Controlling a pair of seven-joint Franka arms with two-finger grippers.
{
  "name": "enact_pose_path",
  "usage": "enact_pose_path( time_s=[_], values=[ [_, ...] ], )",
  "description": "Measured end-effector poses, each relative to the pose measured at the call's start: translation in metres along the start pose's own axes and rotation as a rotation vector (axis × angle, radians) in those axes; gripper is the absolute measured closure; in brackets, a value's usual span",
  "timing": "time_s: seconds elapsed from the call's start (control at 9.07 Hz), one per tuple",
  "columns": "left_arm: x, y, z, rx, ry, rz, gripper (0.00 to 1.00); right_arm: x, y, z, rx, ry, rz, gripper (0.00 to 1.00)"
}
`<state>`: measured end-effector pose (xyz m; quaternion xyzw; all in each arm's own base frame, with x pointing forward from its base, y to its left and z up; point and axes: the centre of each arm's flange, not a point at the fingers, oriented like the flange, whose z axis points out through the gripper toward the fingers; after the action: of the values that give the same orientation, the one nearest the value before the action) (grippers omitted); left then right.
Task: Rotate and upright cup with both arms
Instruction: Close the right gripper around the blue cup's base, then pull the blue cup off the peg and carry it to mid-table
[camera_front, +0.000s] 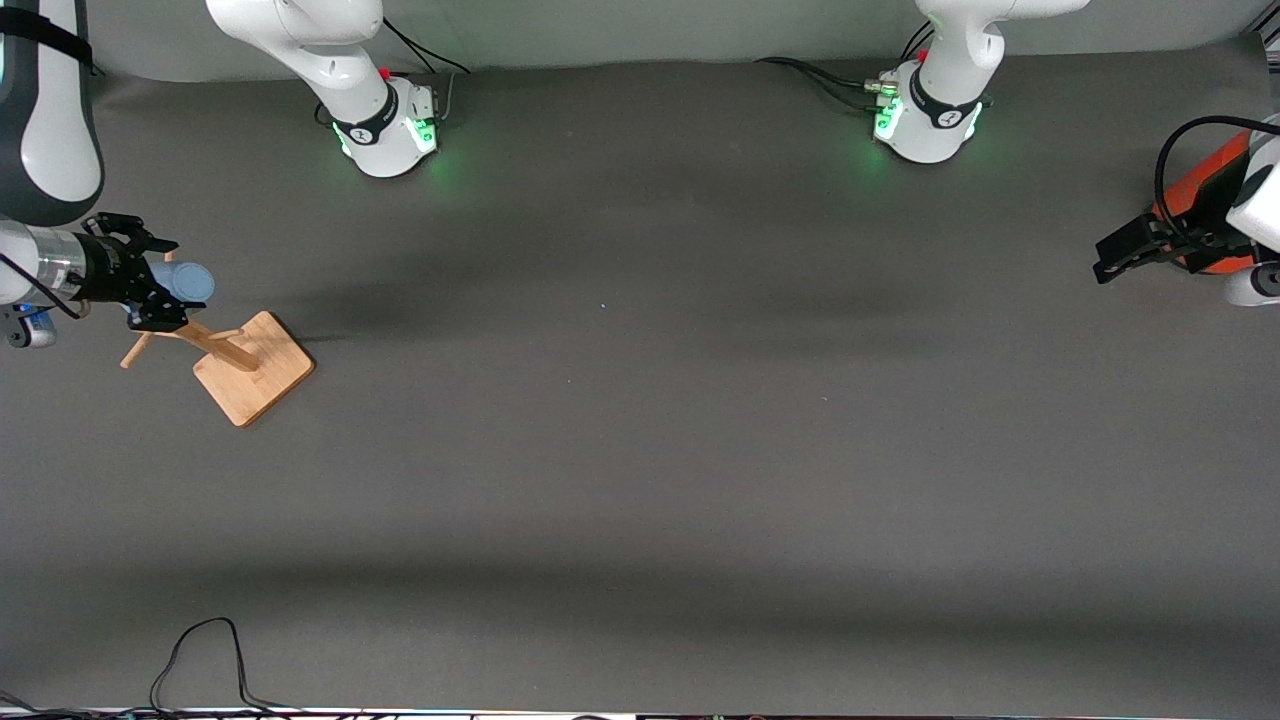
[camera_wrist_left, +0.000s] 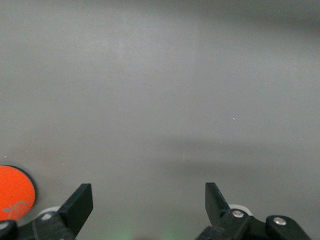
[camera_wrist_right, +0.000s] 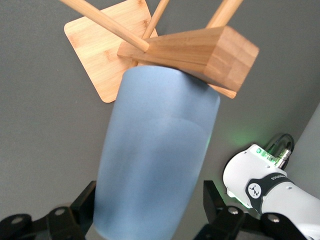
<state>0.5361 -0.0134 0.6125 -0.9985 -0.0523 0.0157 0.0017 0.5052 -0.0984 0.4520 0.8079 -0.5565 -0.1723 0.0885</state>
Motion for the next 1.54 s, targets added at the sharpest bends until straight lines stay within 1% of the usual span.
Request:
enact_pose_path(
  time_s=[0.22, 0.55, 0.77, 0.88, 1.21, 1.54],
  values=[
    [0.0, 0.0, 0.0, 0.0, 0.0, 0.0, 0.0, -0.001, 0.001, 0.001, 0.01, 0.003, 0.002, 0.26],
    [0.0, 0.0, 0.0, 0.0, 0.0, 0.0, 0.0, -0.002, 0.002, -0.003, 0.018, 0.007, 0.004, 0.26],
    [0.0, 0.0, 0.0, 0.0, 0.0, 0.0, 0.0, -0.006, 0.004, -0.025, 0.04, 0.022, 0.011, 0.26],
    [0.0, 0.0, 0.0, 0.0, 0.0, 0.0, 0.0, -0.015, 0.003, -0.041, 0.05, 0.025, 0.008, 0.26],
    [0.0, 0.0, 0.0, 0.0, 0.0, 0.0, 0.0, -0.06, -0.011, -0.079, 0.104, 0.009, -0.039, 0.26],
    [0.0, 0.0, 0.001, 0.001, -0.005, 0.0, 0.0, -0.135, -0.04, -0.101, 0.151, 0.011, -0.169, 0.26]
  ],
)
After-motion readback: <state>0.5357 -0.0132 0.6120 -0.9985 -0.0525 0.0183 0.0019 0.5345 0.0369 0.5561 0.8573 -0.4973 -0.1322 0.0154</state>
